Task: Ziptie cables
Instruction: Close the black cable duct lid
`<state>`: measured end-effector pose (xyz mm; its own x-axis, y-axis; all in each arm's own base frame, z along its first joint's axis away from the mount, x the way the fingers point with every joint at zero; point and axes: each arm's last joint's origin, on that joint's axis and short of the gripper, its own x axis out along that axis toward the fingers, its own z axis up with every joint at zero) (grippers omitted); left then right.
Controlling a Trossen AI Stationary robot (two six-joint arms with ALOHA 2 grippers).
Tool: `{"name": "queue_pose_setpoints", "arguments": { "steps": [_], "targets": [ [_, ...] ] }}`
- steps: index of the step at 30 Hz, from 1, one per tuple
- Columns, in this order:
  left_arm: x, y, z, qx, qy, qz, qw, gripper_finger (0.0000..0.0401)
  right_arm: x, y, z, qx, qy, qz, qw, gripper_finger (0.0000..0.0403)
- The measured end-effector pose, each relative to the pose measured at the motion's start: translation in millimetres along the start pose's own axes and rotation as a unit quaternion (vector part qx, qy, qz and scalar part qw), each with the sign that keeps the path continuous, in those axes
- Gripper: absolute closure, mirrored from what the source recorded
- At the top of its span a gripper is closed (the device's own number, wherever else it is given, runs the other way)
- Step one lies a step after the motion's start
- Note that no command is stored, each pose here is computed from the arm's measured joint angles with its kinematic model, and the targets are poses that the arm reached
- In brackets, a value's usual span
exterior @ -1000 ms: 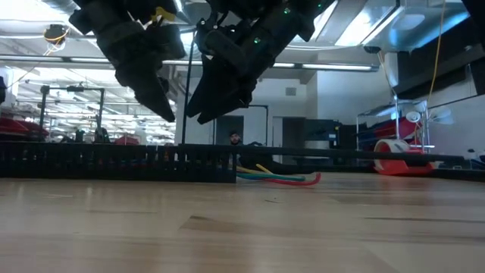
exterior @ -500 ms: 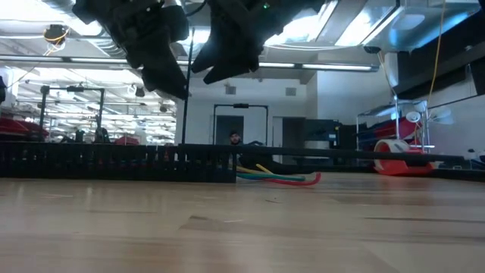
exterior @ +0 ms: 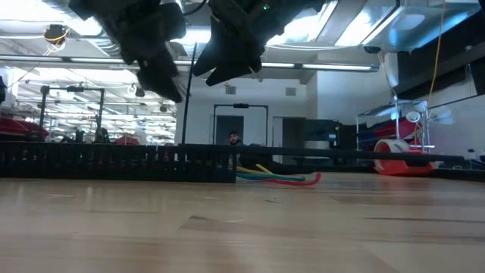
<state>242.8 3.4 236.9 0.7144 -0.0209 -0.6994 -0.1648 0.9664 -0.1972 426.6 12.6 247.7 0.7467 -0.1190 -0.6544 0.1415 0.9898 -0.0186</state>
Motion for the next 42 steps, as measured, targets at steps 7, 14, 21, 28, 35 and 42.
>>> {"name": "queue_pose_setpoints", "arguments": {
  "steps": [7,14,21,28,35,42],
  "targets": [
    [4,-3,-13,-0.013,0.051,-0.001,0.999,0.0024,0,0,-1,-0.003,0.008,0.009,1.000,0.0107],
    [21,2,-37,0.048,0.056,0.015,0.997,0.0031,12,3,-17,-0.004,0.035,0.043,0.998,0.0107],
    [37,10,-64,0.084,-0.003,0.006,0.996,0.0042,25,3,-40,0.020,0.055,0.055,0.997,0.0107],
    [44,14,-80,0.102,-0.021,0.004,0.995,0.0043,32,4,-45,0.035,0.032,0.067,0.997,0.0107],
    [61,15,-81,0.105,-0.037,0.012,0.994,0.0043,43,6,-47,0.036,0.020,0.069,0.997,0.0107],
    [69,16,-82,0.098,-0.037,0.016,0.994,0.0075,44,6,-50,0.035,0.026,0.068,0.997,0.0107]
  ]
}}
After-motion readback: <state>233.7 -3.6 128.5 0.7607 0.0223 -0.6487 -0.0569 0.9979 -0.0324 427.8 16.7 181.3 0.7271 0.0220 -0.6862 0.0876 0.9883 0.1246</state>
